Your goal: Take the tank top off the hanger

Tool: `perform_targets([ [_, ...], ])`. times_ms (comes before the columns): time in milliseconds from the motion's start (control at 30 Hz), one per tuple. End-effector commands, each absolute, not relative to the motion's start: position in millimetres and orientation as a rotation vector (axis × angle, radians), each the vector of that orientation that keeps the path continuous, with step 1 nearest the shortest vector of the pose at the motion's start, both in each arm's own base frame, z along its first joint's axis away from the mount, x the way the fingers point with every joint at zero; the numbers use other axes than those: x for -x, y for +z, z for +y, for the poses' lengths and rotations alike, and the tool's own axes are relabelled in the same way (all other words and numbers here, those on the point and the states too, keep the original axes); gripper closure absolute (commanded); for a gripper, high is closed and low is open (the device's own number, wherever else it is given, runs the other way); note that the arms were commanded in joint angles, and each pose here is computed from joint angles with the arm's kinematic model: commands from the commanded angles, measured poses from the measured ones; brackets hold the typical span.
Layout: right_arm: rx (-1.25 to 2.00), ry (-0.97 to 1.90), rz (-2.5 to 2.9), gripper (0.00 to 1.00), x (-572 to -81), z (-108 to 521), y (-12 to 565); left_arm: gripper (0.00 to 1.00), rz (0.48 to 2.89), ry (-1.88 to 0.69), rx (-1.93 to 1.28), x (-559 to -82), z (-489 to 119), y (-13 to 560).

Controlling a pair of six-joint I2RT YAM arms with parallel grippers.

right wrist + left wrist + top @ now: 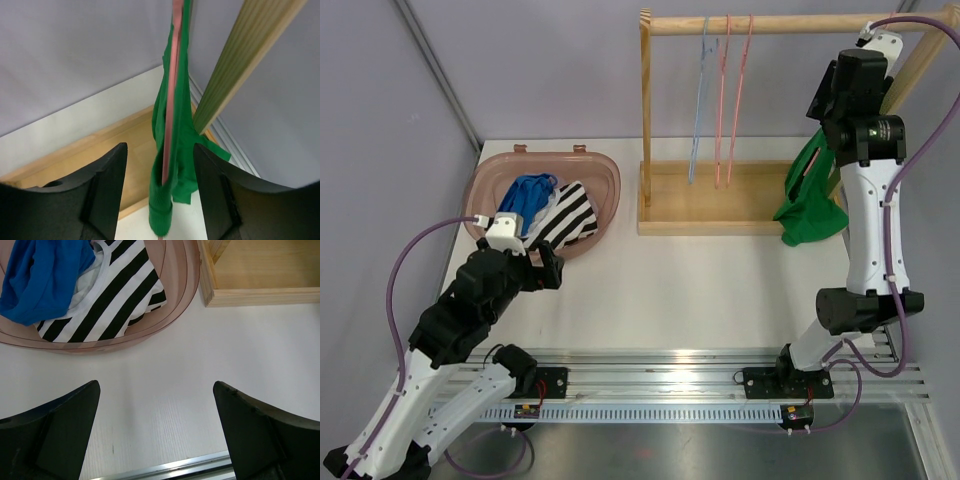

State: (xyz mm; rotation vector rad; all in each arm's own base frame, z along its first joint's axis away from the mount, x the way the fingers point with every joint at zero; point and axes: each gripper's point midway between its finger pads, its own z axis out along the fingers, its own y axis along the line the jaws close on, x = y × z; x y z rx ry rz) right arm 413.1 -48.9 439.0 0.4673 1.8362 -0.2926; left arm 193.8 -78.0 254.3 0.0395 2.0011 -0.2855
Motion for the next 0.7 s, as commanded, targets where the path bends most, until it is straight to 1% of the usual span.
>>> perform_targets([
  [0, -0.45, -0.285, 1.742, 0.38, -433, -55, 468, 0.01, 1.966, -0.332, -0.057, -199, -88, 262],
  [33, -0.447, -0.296, 1.763, 0.41, -443, -58, 460, 0.01, 1.965, -0.337, -0.06, -198, -88, 262],
  [100, -0.441, -0.31, 1.764, 0.47, -448, -60, 461, 0.01, 1.961, -0.348, -0.068, -197, -90, 262],
  [133, -0.439, -0.317, 1.781, 0.52, -454, -61, 455, 0.01, 1.957, -0.353, -0.069, -197, -90, 263],
  [167, -0.436, -0.329, 1.785, 0.58, -454, -62, 455, 0.01, 1.958, -0.358, -0.075, -197, -91, 263],
  [233, -0.444, -0.351, 1.791, 0.64, -456, -65, 451, 0.01, 1.959, -0.361, -0.077, -197, -92, 263],
  [300, -0.442, -0.361, 1.786, 0.74, -456, -66, 452, 0.01, 1.959, -0.364, -0.081, -197, -93, 262],
  [333, -0.444, -0.36, 1.781, 0.77, -454, -67, 454, 0.01, 1.961, -0.365, -0.085, -197, -93, 262],
  [367, -0.438, -0.353, 1.779, 0.8, -453, -65, 455, 0.01, 1.961, -0.366, -0.084, -197, -93, 262],
  [500, -0.397, -0.273, 1.763, 0.99, -449, -54, 467, 0.01, 1.965, -0.363, -0.084, -197, -94, 261],
  [667, -0.285, -0.123, 1.707, 1.0, -436, -29, 496, 0.01, 1.969, -0.35, -0.075, -198, -91, 260],
])
